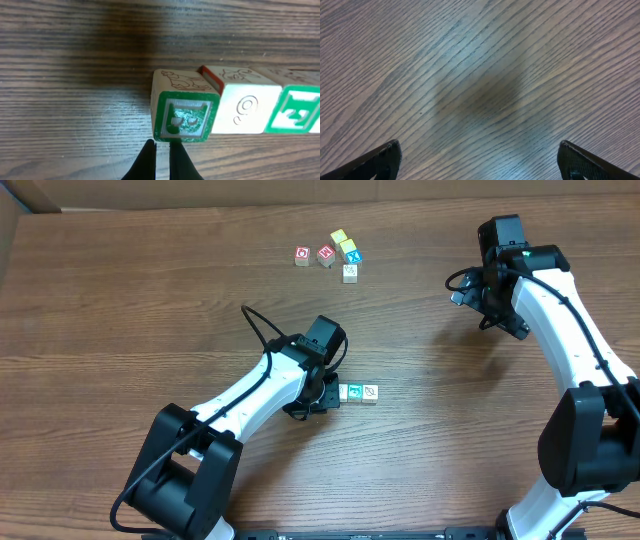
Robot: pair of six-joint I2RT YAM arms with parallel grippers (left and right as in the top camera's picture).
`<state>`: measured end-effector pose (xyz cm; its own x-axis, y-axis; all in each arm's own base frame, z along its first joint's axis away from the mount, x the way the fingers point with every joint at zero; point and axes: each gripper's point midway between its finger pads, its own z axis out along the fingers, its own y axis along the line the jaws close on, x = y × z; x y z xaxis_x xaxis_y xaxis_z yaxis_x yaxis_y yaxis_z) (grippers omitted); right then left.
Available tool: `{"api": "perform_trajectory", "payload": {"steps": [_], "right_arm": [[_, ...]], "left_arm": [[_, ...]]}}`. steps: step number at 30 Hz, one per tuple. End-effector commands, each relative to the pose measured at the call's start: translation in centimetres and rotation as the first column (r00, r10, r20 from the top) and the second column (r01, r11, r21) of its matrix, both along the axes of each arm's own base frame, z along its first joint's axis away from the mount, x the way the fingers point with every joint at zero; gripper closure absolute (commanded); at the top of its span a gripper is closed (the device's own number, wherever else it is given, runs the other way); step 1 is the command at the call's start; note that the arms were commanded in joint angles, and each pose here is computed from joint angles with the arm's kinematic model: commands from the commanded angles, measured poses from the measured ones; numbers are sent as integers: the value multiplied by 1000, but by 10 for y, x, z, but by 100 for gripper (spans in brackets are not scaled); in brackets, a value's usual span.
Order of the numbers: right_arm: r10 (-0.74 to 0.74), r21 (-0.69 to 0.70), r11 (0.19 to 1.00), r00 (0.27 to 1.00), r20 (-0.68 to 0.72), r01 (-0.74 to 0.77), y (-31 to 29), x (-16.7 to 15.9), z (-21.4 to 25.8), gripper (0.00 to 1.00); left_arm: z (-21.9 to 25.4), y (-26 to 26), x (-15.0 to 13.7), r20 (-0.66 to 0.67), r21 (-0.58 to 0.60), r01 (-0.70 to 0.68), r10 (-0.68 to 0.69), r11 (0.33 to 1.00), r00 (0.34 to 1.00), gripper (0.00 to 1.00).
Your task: Flip 5 blocks
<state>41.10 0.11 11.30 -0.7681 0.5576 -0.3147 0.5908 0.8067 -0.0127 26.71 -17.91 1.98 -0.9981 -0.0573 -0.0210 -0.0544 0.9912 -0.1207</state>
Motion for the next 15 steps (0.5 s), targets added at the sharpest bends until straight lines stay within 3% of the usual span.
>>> {"api": "perform_trajectory", "payload": {"steps": [1, 15], "right_arm": [[0, -1, 1000, 999, 35, 0, 0, 3, 11, 0], [0, -1, 1000, 999, 35, 0, 0, 3, 11, 0]], "left_arm": [[-6, 0, -7, -21, 0, -17, 17, 1000, 1000, 96], [-4, -6, -3, -6, -26, -16, 16, 1000, 1000, 96]]}}
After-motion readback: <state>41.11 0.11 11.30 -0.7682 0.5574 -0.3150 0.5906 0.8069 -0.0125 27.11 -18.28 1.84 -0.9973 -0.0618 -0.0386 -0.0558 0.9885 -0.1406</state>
